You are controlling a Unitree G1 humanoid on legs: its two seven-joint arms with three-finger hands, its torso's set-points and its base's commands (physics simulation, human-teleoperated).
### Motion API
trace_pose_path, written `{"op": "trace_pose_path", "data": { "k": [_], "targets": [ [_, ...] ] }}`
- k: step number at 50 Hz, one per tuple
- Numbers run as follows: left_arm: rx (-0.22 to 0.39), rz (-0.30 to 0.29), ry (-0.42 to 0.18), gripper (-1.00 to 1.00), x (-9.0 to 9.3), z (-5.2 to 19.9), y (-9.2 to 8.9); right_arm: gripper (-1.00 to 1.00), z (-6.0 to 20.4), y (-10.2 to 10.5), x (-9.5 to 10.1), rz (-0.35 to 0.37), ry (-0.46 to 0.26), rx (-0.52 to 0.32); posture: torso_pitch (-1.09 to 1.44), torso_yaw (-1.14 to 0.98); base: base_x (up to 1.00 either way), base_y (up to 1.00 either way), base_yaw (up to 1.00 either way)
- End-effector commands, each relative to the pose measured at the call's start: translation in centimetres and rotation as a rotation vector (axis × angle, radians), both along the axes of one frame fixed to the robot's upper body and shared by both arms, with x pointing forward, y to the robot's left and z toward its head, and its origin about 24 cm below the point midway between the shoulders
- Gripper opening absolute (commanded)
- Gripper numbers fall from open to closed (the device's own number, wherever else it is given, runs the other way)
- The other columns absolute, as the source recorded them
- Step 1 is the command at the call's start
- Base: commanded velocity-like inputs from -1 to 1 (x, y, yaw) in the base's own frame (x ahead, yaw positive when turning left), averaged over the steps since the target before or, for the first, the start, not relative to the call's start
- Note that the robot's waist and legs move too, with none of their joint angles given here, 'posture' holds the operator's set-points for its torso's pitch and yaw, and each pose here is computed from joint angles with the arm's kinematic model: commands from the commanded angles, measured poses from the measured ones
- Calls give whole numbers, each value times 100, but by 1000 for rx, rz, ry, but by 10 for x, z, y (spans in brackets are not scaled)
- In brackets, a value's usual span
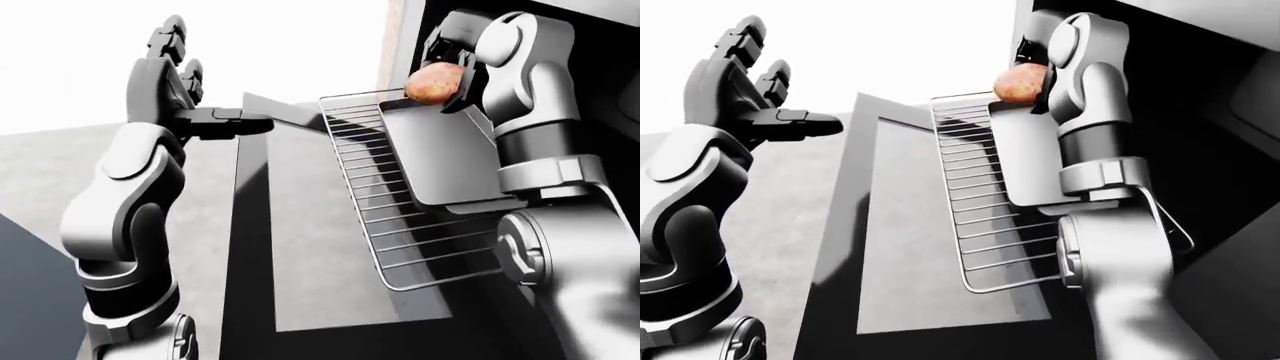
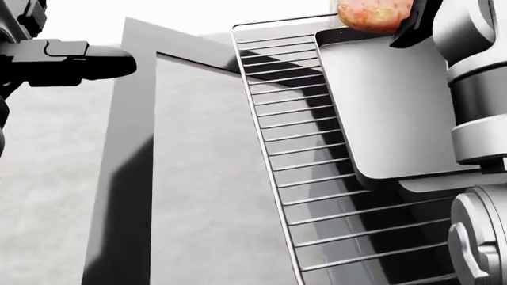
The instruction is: Place the sweet potato on the rack of the oven.
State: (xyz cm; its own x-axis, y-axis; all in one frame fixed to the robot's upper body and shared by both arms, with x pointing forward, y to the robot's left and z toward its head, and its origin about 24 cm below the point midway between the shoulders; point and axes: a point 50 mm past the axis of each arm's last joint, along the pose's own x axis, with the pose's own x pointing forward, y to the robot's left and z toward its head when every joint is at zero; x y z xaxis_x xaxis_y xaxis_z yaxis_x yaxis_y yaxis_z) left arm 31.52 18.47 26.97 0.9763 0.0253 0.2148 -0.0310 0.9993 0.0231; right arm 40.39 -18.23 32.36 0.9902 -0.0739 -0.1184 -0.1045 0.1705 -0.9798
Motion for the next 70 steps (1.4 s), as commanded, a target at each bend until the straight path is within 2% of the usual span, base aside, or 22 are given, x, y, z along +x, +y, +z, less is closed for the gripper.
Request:
{"op": "trace_pose_path", "data": {
  "k": [1,15,42,59,61,63,70],
  "targets": [
    [4,5,-94,100,-6,18,1,-100,22,1,-4,4,-107,-2,0,0,0,0,0],
    [6,5,-91,100,-6,18,1,-100,4,-15,3,-43,-107,-11,0,0,0,0,0],
    [7,5,-81,100,-6,10,1,-99,-41,-41,13,-147,-124,92,0,0,0,0,0],
    [11,3,-81,100,-6,14,1,-98,-52,-45,15,-188,-136,71,0,0,0,0,0],
    [11,3,-81,100,-6,14,1,-95,-54,-45,16,-188,-136,73,0,0,0,0,0],
    [10,2,-81,100,-6,14,0,-83,-56,-45,16,-188,-137,76,0,0,0,0,0],
    [8,5,-79,100,-6,11,2,-84,-65,-43,17,-189,-130,82,0,0,0,0,0]
  ]
}}
